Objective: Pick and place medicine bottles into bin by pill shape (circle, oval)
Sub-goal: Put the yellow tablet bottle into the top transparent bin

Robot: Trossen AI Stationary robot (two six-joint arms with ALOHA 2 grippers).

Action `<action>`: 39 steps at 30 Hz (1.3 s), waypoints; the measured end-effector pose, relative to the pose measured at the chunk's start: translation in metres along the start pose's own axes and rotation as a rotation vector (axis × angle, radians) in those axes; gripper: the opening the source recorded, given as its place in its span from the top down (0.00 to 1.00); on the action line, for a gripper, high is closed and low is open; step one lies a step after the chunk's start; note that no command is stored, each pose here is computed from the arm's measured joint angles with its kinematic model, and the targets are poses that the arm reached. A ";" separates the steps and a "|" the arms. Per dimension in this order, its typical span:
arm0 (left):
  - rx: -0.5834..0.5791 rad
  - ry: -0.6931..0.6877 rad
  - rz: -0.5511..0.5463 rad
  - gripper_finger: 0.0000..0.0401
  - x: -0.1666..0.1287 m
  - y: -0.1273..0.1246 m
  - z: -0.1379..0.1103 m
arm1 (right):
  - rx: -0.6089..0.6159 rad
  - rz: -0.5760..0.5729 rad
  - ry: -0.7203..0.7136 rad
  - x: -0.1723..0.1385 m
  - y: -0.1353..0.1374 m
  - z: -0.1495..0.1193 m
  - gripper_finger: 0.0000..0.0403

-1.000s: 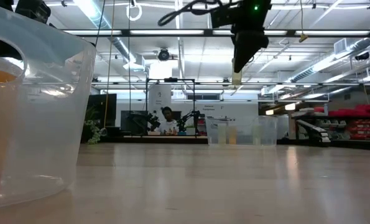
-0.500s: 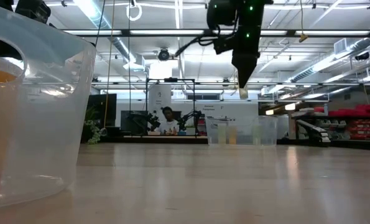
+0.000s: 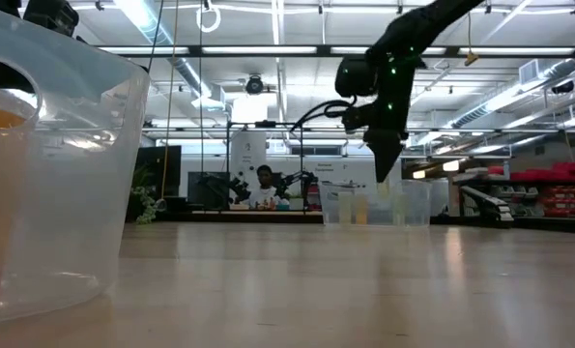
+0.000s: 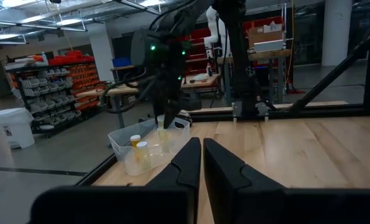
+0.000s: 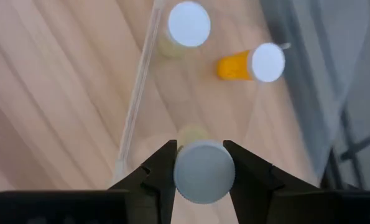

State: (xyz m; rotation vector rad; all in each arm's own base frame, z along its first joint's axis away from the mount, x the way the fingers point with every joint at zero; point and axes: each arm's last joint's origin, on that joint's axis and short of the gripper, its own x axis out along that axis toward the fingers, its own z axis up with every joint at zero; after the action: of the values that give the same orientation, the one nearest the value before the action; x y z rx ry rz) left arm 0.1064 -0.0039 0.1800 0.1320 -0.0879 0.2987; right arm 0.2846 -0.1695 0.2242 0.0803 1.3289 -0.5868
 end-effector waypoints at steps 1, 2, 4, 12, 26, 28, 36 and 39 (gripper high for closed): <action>0.000 0.000 0.000 0.94 0.000 0.000 0.000 | 0.011 0.015 -0.004 0.004 -0.002 -0.001 0.67; 0.000 0.000 0.000 0.94 0.000 0.000 0.000 | 0.021 0.030 -0.005 0.007 -0.004 -0.003 0.67; 0.000 0.000 0.000 0.94 0.000 0.000 0.000 | 0.040 0.059 -0.002 0.014 -0.008 -0.007 0.67; 0.000 0.000 0.000 0.91 0.000 0.000 0.000 | 0.079 0.131 -0.035 0.037 -0.012 -0.020 0.67; 0.000 0.000 0.000 0.94 0.000 0.000 0.000 | 0.083 0.144 -0.055 0.046 -0.009 -0.025 0.67; 0.000 0.000 0.000 0.93 0.000 0.000 0.000 | 0.084 0.144 -0.060 0.046 -0.009 -0.025 0.66; 0.000 0.000 0.000 0.92 0.000 0.000 0.000 | 0.078 0.148 -0.056 0.047 -0.008 -0.025 0.56; 0.000 0.000 0.000 0.93 0.000 0.000 0.000 | 0.067 0.148 -0.057 0.047 -0.008 -0.025 0.52</action>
State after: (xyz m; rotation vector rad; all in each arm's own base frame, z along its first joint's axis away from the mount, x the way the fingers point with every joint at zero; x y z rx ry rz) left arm 0.1064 -0.0039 0.1800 0.1321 -0.0876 0.2988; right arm 0.2640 -0.1836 0.1758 0.2136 1.2364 -0.5048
